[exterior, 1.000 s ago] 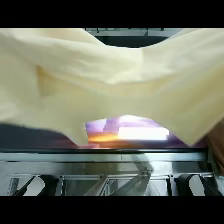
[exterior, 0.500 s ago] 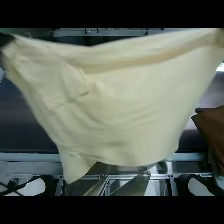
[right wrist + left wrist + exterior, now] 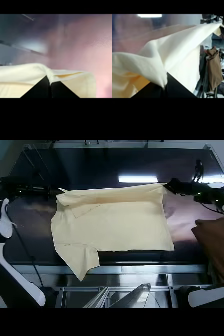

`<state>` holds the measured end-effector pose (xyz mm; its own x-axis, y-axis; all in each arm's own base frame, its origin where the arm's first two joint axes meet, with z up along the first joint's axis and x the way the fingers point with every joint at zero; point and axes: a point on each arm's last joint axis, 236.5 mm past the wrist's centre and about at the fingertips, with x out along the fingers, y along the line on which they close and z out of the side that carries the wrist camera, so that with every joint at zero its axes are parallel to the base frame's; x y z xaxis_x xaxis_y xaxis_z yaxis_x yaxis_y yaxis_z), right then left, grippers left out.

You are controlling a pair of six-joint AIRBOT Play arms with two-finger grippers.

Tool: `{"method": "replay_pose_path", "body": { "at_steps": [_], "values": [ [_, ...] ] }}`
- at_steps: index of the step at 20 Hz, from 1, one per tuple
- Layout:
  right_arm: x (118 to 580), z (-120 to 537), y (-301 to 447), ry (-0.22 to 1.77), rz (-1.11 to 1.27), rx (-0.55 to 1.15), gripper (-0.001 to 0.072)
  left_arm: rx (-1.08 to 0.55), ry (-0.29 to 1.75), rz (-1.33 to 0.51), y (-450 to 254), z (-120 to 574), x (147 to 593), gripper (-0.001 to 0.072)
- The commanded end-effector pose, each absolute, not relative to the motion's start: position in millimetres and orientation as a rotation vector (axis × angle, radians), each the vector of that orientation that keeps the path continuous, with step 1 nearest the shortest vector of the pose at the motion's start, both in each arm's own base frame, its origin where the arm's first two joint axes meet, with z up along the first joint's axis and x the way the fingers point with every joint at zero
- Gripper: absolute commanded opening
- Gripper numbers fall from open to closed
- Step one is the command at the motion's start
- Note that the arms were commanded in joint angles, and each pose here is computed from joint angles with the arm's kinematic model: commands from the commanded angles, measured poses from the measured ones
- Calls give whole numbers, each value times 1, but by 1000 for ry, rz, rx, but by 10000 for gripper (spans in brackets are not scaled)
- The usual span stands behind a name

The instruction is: Fold the shirts.

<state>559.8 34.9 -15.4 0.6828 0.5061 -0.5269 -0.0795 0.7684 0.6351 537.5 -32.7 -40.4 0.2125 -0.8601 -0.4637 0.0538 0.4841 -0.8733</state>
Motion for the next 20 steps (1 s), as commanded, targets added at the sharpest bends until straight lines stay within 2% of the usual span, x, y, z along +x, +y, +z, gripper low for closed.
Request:
{"method": "replay_pose_path", "body": {
  "at_steps": [1, 4, 8, 11, 14, 20],
  "values": [
    [588, -49, 28, 732, 321, 643, 16, -927, 1173, -640, -18, -81, 571, 26],
    [589, -53, 29, 742, 336, 647, 15, -975, 1165, -575, -3, -87, 568, 25],
    [558, -44, 40, 818, 499, 704, 15, -992, 1313, -748, -3, -66, 514, 25],
    [525, -55, 47, 951, 576, 715, 15, -1007, 1411, -830, -13, -58, 488, 26],
    [501, -77, 53, 1060, 578, 703, 16, -1050, 1489, -823, -22, -64, 475, 25],
    [500, -89, 53, 1068, 544, 699, 18, -1021, 1524, -729, -17, -88, 475, 8]
  ]
}}
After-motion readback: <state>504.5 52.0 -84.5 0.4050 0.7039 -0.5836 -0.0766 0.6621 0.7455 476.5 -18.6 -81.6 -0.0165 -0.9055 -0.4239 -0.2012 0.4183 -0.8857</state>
